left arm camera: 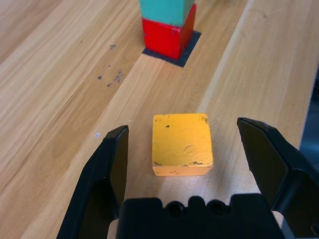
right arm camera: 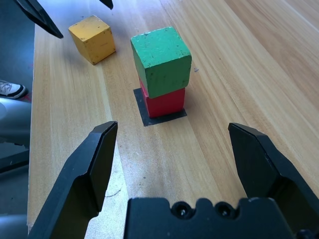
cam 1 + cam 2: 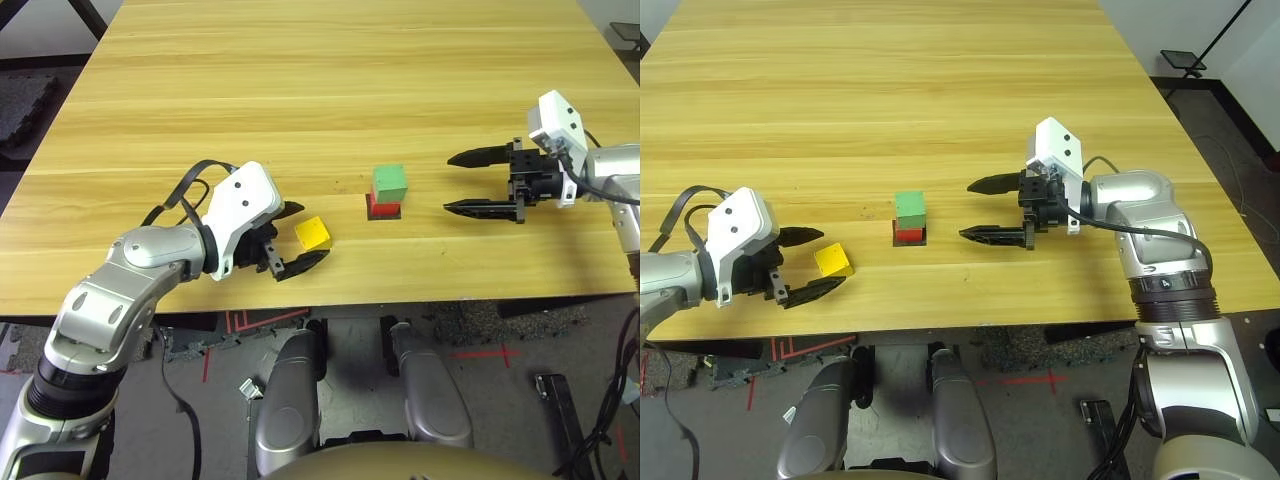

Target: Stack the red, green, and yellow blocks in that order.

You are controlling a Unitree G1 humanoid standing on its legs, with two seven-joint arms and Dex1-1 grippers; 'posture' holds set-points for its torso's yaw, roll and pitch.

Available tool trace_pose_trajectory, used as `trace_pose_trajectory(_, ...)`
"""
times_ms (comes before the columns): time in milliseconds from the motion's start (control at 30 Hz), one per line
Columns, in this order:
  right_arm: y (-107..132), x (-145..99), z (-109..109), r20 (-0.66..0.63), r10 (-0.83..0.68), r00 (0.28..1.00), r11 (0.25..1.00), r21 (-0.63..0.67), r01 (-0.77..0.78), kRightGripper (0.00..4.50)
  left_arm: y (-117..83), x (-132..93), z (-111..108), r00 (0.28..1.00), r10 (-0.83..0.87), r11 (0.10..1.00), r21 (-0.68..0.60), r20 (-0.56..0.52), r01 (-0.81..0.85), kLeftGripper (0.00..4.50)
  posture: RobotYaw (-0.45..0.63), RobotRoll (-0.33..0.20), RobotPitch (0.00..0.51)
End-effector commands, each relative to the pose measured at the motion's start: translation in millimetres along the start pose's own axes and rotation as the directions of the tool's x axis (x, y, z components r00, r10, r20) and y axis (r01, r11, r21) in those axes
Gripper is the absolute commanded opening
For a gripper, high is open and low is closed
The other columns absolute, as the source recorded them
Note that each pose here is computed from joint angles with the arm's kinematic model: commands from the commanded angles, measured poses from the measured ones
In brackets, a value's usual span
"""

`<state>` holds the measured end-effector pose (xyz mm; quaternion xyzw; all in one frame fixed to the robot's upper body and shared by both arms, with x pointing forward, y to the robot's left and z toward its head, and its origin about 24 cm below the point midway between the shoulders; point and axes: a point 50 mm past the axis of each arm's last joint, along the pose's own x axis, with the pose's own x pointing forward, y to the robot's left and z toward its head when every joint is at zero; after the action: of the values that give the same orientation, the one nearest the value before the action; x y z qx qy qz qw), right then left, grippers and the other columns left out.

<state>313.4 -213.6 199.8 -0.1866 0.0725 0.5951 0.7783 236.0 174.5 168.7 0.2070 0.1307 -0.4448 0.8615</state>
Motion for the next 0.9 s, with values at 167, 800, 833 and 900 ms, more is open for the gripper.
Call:
trace_pose_trajectory(167, 0, 2, 0, -0.008, 0.007, 1.0, 1.0, -0.011, -0.008, 4.5, -5, 9, -13, 1.0, -0.008, 0.999, -0.041, -0.029, 0.007, 4.44, 0.36, 0.107, 0.265)
trace_pose_trajectory(800, -2, 4, 1, -0.005, 0.005, 1.0, 1.0, -0.015, -0.005, 4.5, 6, 19, -23, 1.0, 0.01, 0.999, -0.051, -0.026, -0.011, 2.48, 0.35, 0.099, 0.26)
trace_pose_trajectory(833, -2, 4, 1, -0.005, 0.004, 1.0, 1.0, -0.016, -0.004, 4.5, 7, 20, -23, 1.0, 0.009, 0.999, -0.051, -0.025, -0.01, 2.11, 0.35, 0.099, 0.26)
trace_pose_trajectory(900, -2, 3, 1, -0.005, 0.001, 1.0, 1.0, -0.016, -0.001, 4.5, 9, 20, -23, 1.0, 0.011, 0.999, -0.047, -0.025, -0.012, 2.03, 0.35, 0.098, 0.257)
